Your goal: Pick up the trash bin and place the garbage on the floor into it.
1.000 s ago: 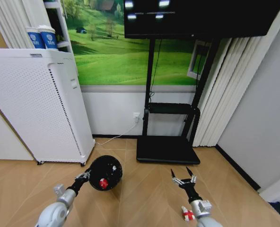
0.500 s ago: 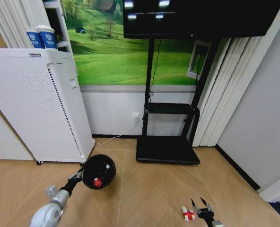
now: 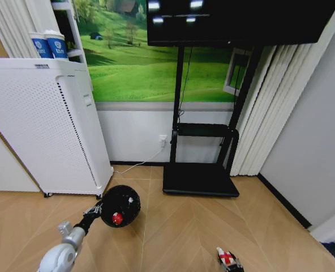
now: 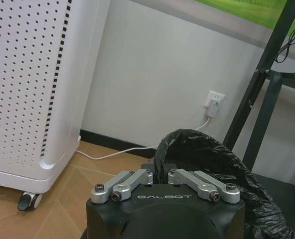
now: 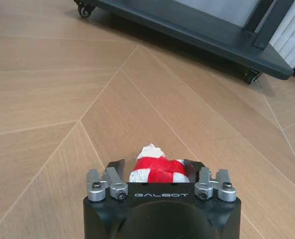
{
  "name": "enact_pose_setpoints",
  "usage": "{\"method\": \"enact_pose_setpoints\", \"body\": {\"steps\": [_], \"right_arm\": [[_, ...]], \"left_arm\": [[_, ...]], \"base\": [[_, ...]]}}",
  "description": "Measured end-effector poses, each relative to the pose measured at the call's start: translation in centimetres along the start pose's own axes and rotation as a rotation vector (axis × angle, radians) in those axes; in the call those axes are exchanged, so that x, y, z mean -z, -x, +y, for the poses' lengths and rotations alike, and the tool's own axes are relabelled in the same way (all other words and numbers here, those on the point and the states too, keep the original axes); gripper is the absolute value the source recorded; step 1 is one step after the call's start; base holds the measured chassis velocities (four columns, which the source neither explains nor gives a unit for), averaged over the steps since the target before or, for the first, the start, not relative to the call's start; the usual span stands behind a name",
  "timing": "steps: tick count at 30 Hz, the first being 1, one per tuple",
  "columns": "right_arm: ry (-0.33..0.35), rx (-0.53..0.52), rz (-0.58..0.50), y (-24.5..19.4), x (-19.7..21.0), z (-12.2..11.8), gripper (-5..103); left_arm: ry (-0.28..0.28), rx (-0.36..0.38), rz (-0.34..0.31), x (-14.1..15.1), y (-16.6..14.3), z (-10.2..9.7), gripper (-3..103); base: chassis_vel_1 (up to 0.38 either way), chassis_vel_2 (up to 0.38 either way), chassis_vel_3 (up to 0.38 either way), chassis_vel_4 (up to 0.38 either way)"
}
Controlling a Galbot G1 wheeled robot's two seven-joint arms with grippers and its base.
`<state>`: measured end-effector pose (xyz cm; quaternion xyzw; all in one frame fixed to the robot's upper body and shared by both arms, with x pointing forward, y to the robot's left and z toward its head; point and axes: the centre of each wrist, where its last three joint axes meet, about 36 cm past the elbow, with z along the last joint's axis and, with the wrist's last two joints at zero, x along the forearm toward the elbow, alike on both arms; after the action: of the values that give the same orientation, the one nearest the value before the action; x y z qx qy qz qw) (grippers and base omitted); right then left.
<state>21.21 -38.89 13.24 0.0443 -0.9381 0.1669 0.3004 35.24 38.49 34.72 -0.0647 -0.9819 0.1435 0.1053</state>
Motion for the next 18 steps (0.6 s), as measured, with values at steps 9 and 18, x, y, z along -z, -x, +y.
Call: {"method": "enact_pose_setpoints", "body": {"steps": [9, 18], "right_arm": [[-0.003, 0.011, -0.003, -0.03, 0.29, 0.19, 37], [-0.002, 0.007, -0.006, -0.19, 0.15, 0.14, 4]], "left_arm": [[-0.005, -0.009, 0.002, -0.21, 0.02, -0.59, 7], [-0.008, -0.009, 0.005, -0.36, -0.11, -0.63, 7]], "base": [[0.0, 0.0, 0.0, 0.0], [0.0, 0.0, 0.0, 0.0]]}}
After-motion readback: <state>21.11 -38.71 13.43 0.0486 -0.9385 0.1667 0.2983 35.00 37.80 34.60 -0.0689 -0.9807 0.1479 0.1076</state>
